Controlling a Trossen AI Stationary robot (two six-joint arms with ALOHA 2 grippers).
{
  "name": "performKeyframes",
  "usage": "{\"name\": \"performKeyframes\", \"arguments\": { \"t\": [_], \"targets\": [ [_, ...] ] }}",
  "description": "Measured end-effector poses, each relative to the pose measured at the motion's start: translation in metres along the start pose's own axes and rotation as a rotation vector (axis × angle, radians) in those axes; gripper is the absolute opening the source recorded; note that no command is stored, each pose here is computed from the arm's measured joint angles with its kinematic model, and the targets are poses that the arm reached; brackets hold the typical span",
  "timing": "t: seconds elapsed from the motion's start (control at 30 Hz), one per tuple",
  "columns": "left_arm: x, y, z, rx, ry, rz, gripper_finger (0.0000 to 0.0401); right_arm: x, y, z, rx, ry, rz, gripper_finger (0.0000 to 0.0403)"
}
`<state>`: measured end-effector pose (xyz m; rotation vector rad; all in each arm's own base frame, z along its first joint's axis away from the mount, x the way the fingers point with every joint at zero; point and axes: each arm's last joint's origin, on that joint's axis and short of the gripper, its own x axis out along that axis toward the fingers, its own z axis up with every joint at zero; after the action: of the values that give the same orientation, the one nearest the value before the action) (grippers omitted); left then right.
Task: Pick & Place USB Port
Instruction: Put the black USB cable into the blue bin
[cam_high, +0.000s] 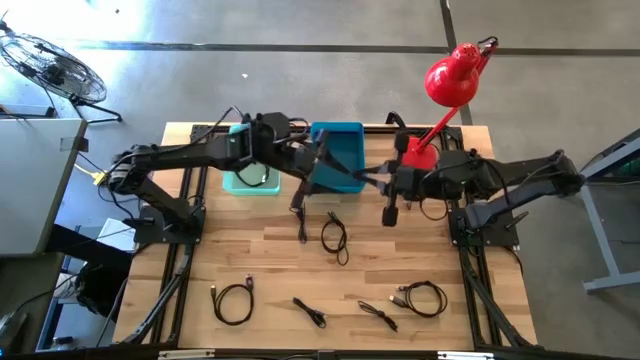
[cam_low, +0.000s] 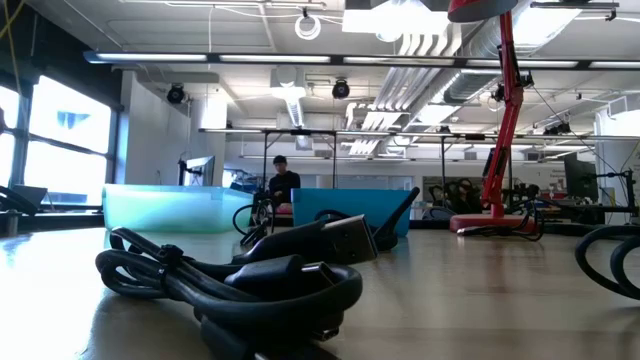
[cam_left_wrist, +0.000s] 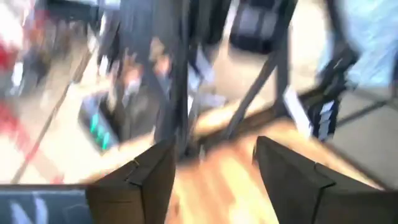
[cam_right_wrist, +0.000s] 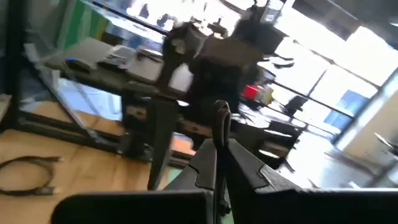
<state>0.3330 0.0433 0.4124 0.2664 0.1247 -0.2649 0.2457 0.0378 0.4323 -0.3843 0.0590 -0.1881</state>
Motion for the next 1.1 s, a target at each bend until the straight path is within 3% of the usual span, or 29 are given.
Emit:
{"name": "performKeyframes", "arguments": {
  "t": [0.07, 0.23, 0.47, 0.77, 1.1],
  "targets": [
    [-0.015, 0.000, -0.003, -0.027, 0.126, 0.088, 0.0222, -0.012, -0.007, -0.001, 0.016, 0.056, -0.058, 0.0005],
    [-0.061, -0.011, 0.003, 0.045, 0.355, 0.275, 0.0217, -0.032, -0.028, -0.009, 0.155, 0.155, -0.159, 0.0005],
    [-0.123, -0.026, 0.015, 0.068, 0.508, 0.515, 0.0215, 0.010, -0.051, -0.050, 0.452, 0.309, -0.068, 0.0005],
    [-0.149, -0.036, 0.015, 0.033, 0.577, 0.554, 0.0215, 0.085, -0.069, -0.118, 0.638, 0.453, 0.030, 0.0005],
    [-0.137, -0.036, 0.000, 0.008, 0.713, 0.501, 0.0215, 0.116, -0.089, -0.180, 0.696, 0.621, -0.062, 0.0005]
  ]
}}
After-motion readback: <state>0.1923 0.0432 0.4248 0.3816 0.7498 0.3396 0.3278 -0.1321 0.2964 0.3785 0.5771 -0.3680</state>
